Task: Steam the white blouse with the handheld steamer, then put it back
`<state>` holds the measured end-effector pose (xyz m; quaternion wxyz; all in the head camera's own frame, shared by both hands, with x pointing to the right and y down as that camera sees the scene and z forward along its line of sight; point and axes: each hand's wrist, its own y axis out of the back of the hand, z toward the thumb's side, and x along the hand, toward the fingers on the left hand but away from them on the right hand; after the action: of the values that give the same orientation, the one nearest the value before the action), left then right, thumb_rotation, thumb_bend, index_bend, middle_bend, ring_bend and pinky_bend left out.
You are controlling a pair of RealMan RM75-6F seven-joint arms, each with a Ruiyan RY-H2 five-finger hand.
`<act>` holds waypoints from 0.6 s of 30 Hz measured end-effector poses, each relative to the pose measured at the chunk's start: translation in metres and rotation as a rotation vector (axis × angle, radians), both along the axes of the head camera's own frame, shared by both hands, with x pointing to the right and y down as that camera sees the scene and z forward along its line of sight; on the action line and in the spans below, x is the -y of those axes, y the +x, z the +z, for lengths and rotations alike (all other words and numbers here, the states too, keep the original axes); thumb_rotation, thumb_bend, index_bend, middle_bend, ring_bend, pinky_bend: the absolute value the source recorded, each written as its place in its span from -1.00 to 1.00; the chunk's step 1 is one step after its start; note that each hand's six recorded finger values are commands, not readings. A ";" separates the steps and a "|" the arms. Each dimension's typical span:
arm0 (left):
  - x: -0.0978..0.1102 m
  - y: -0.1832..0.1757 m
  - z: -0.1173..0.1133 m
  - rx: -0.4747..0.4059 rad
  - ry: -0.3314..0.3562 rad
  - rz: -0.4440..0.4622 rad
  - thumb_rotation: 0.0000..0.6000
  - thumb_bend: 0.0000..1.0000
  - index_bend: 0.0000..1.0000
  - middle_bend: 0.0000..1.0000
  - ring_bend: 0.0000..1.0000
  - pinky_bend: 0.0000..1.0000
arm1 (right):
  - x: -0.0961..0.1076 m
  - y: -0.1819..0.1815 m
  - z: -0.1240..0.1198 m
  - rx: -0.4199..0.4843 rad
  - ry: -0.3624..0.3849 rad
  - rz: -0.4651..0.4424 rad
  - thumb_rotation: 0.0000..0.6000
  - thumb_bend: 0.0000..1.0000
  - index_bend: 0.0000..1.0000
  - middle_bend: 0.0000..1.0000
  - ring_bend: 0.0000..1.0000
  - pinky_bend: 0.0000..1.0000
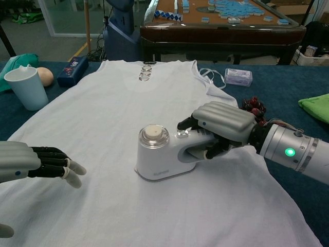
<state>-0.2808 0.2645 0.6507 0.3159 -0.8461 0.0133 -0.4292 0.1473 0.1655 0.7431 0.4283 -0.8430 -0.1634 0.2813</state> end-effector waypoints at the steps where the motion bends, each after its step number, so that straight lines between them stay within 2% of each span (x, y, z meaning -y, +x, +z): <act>1: 0.000 0.000 0.000 0.000 0.000 0.000 1.00 -0.74 -0.70 -0.84 -0.88 -1.00 | 0.001 0.000 0.000 0.000 -0.001 0.001 1.00 0.36 0.59 0.80 0.84 0.62; 6: 0.000 0.001 0.000 -0.001 0.000 0.002 1.00 -0.74 -0.70 -0.84 -0.88 -1.00 | -0.005 -0.001 -0.002 0.011 -0.012 -0.017 1.00 0.36 0.58 0.80 0.84 0.62; 18: 0.000 0.002 0.001 -0.001 0.000 0.006 1.00 -0.74 -0.70 -0.84 -0.88 -1.00 | -0.034 0.002 -0.020 0.060 -0.059 -0.085 1.00 0.36 0.59 0.80 0.84 0.62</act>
<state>-0.2792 0.2645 0.6513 0.3174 -0.8462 0.0109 -0.4278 0.1497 0.1990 0.7234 0.4097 -0.8695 -0.1318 0.2423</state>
